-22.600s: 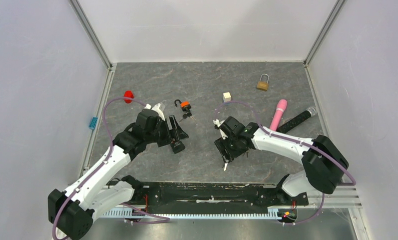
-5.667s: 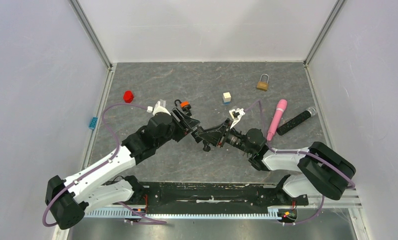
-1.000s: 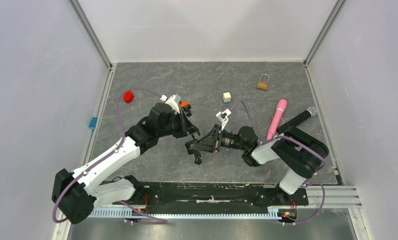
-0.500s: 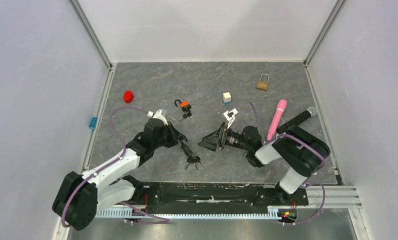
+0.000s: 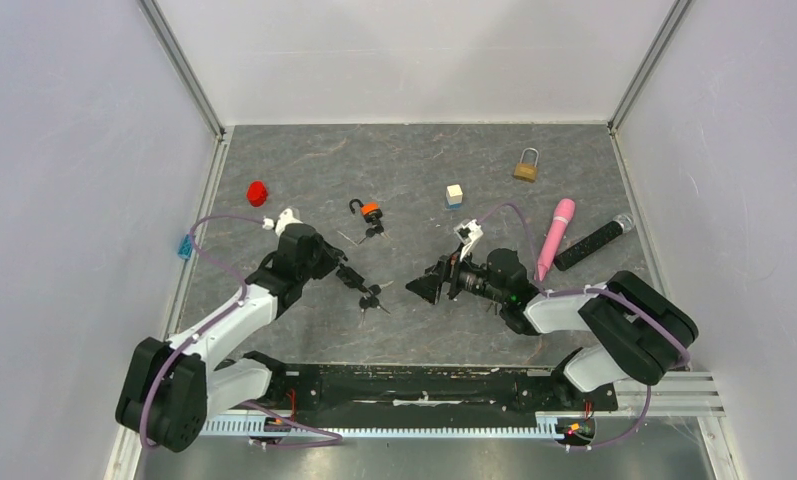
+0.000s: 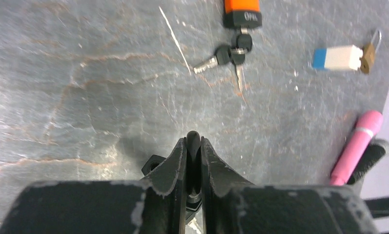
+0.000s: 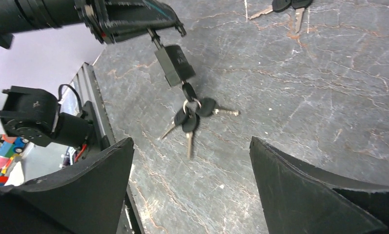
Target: Unlock with the key
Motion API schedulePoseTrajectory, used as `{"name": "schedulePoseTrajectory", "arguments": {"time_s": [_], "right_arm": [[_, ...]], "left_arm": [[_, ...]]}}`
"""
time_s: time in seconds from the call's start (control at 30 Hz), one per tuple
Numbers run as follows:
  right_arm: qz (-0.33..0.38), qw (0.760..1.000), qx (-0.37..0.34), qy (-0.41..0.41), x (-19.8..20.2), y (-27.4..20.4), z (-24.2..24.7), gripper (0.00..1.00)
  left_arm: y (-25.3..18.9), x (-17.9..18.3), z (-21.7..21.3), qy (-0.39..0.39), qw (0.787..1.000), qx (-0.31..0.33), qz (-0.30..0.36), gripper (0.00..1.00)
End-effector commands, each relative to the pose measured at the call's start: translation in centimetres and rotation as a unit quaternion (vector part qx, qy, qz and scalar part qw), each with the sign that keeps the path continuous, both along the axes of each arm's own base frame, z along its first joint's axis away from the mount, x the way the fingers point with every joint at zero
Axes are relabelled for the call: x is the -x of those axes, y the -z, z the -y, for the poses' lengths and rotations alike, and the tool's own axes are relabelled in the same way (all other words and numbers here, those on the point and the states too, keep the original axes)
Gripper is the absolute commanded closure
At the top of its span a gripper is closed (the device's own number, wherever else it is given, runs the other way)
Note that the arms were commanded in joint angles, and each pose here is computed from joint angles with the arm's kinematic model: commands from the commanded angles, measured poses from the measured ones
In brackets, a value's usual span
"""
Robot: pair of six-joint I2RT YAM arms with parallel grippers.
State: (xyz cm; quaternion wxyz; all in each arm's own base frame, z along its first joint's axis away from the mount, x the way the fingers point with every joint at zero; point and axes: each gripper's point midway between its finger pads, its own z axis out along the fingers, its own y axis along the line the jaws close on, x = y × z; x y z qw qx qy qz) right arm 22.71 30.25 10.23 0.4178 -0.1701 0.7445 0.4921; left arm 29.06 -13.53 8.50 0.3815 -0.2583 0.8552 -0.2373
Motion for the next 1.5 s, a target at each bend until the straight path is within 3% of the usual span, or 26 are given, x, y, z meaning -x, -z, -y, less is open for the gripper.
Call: {"name": "schedulePoseTrajectory", "arguments": {"time_s": [0.0, 0.17, 0.43, 0.6, 0.83, 0.9, 1.03, 1.1, 1.17, 1.27, 1.47], "right_arm": [[0.030, 0.999, 0.026, 0.009, -0.6, 0.1, 0.6, 0.10], [0.048, 0.998, 0.036, 0.007, -0.7, -0.3, 0.8, 0.12], [0.069, 0.997, 0.044, -0.011, 0.3, -0.7, 1.2, 0.14], [0.078, 0.995, 0.052, -0.015, 0.8, -0.6, 1.7, 0.15], [0.079, 0.993, 0.084, 0.021, -0.2, -0.1, 3.6, 0.14], [0.077, 0.991, 0.100, 0.046, -1.1, 0.0, 4.7, 0.14], [0.088, 0.982, 0.142, 0.091, -3.0, -0.5, 6.5, 0.11], [0.086, 0.976, 0.167, 0.115, -4.0, -0.7, 7.6, 0.08], [0.088, 0.968, 0.185, 0.142, -5.1, -1.4, 8.6, 0.02], [0.093, 0.953, 0.217, 0.191, -7.1, -2.9, 10.5, 0.02], [0.060, 0.895, 0.286, 0.337, -12.3, -5.7, 16.8, 0.02]], "left_arm": [[-3.0, -3.7, -2.0, -0.076, 0.996, -0.016, 0.035, 0.98], [-1.2, -6.9, -2.4, -0.083, 0.995, -0.039, 0.031, 0.97], [0.7, -12.0, -2.1, -0.029, 0.995, 0.000, 0.091, 0.90], [2.4, -14.5, -2.8, -0.011, 0.996, 0.022, 0.089, 0.83], [3.3, -18.2, -5.4, -0.002, 0.998, -0.027, 0.061, 0.71], [3.0, -18.9, -6.1, 0.003, 0.997, -0.045, 0.055, 0.60], [2.1, -19.4, -8.1, -0.010, 0.995, -0.090, 0.035, 0.16], [0.9, -19.3, -8.8, -0.012, 0.993, -0.112, 0.025, 0.02], [-1.1, -19.1, -9.5, -0.019, 0.991, -0.132, 0.023, 0.00], [-5.1, -18.0, -10.7, -0.036, 0.986, -0.160, 0.020, 0.00], [-12.6, -13.4, -10.6, -0.014, 0.983, -0.184, 0.014, 0.00]]}}
